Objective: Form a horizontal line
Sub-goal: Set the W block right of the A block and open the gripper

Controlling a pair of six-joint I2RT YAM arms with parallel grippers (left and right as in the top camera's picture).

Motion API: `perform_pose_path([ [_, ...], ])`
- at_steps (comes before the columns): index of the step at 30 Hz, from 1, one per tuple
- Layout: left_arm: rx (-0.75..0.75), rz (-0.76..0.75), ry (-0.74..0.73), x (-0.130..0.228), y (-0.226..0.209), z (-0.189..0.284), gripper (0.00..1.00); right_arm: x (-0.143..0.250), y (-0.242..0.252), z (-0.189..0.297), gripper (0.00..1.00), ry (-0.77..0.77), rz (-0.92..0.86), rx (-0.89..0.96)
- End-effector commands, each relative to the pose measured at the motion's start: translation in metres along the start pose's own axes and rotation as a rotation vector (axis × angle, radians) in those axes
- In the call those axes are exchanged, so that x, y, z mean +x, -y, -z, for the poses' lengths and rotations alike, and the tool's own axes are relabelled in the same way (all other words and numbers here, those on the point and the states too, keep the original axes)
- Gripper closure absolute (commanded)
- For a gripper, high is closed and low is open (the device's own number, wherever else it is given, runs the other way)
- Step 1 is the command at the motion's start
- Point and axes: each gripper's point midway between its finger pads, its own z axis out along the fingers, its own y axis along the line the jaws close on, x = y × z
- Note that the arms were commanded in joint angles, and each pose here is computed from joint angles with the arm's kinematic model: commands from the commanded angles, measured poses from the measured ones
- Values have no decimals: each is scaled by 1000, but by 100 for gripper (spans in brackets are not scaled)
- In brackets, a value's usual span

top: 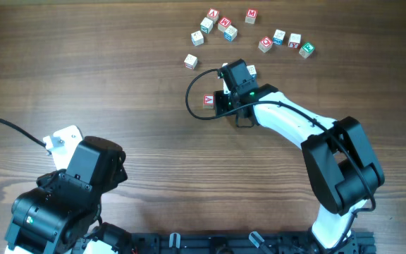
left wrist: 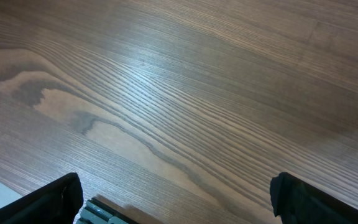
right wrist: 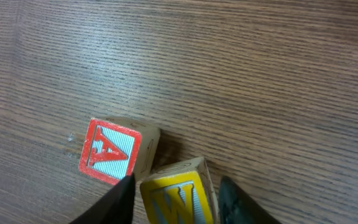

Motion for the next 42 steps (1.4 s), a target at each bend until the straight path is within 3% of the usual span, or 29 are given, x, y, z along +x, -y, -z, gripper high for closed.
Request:
perform_pose_path([
  [1,-2,19,2,0,-1,0,0,4,1,-5,55,-15,12,2],
  [6,-2,19,2,0,-1,0,0,1,15,-4,50,9,-52,80],
  [11,-2,19,2,0,-1,0,0,8,15,-2,51,-34,-7,82],
  [14,-2,19,2,0,-1,0,0,15,18,-1,64,-63,10,92],
  [18,-2,19,2,0,-1,0,0,7,15,-2,68,-30,-33,82],
  [24,-2,19,2,0,-1,0,0,1,13,-2,68,-5,-64,73],
  [30,-2,19,2,0,-1,0,0,-7,10,-2,61,29,-59,59],
  [42,-2,19,2,0,-1,0,0,-9,6,-2,64,34,-70,37],
])
